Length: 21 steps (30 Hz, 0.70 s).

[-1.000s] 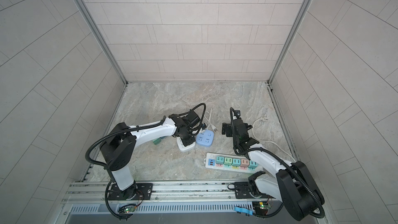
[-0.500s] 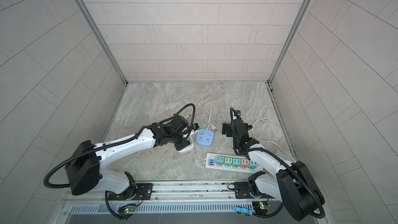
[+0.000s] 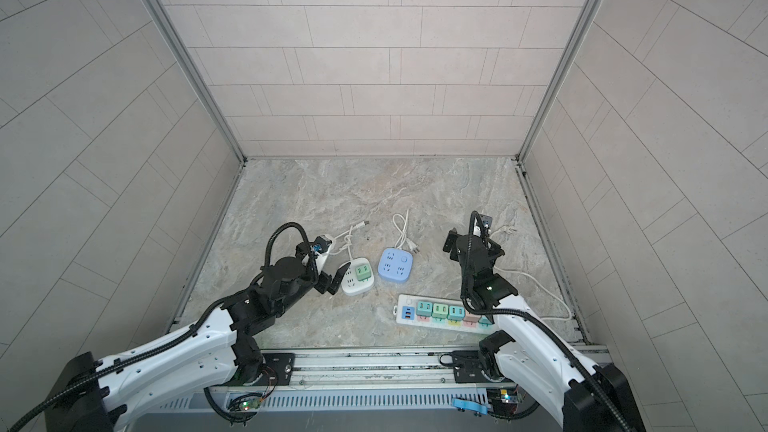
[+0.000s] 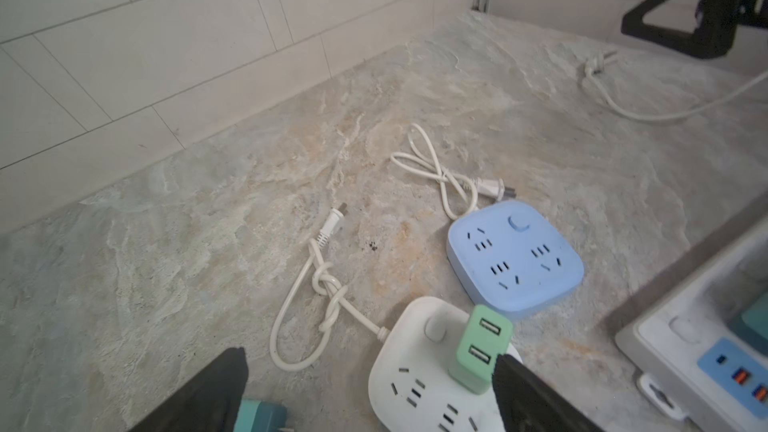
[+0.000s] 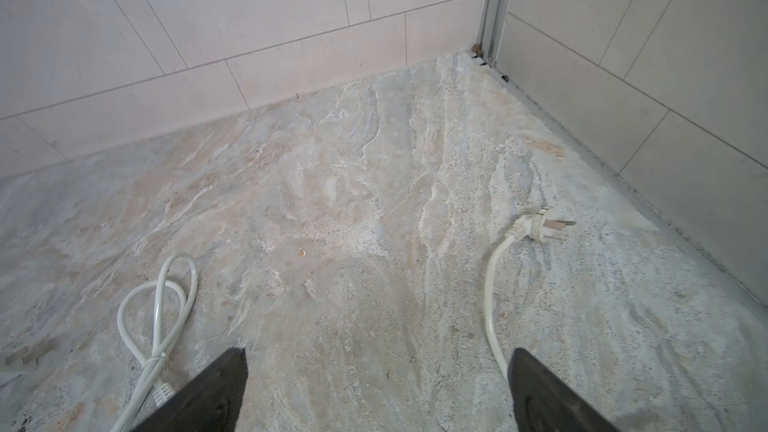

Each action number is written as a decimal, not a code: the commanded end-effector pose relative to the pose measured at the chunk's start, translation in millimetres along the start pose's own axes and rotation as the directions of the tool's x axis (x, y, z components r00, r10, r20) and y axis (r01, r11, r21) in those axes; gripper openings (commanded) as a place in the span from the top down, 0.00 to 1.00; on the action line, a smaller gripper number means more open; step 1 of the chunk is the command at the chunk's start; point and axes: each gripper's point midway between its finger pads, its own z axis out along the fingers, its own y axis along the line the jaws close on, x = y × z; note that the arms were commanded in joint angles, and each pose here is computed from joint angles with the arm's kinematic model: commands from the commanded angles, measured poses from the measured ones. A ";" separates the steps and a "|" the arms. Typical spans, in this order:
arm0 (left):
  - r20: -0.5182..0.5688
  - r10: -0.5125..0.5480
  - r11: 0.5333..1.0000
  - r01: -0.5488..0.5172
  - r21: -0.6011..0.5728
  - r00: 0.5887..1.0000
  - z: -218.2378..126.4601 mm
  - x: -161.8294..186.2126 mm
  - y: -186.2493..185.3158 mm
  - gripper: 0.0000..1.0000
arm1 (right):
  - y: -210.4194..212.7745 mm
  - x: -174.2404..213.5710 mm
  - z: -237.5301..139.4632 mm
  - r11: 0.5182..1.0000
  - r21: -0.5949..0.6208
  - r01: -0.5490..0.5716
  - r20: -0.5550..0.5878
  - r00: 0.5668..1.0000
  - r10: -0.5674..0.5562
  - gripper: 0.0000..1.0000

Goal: Insert the plug
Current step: 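Open and lift the left gripper while the right arm draws back, then reach the right gripper across to the teal adapter while the left arm draws back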

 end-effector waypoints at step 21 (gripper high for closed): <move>0.199 -0.574 0.690 0.600 -0.405 0.795 -38.2 -32.0 121.3 0.00 | 75.2 11.2 -28.5 0.961 -0.269 0.065 -0.191 0.974 -0.120 0.15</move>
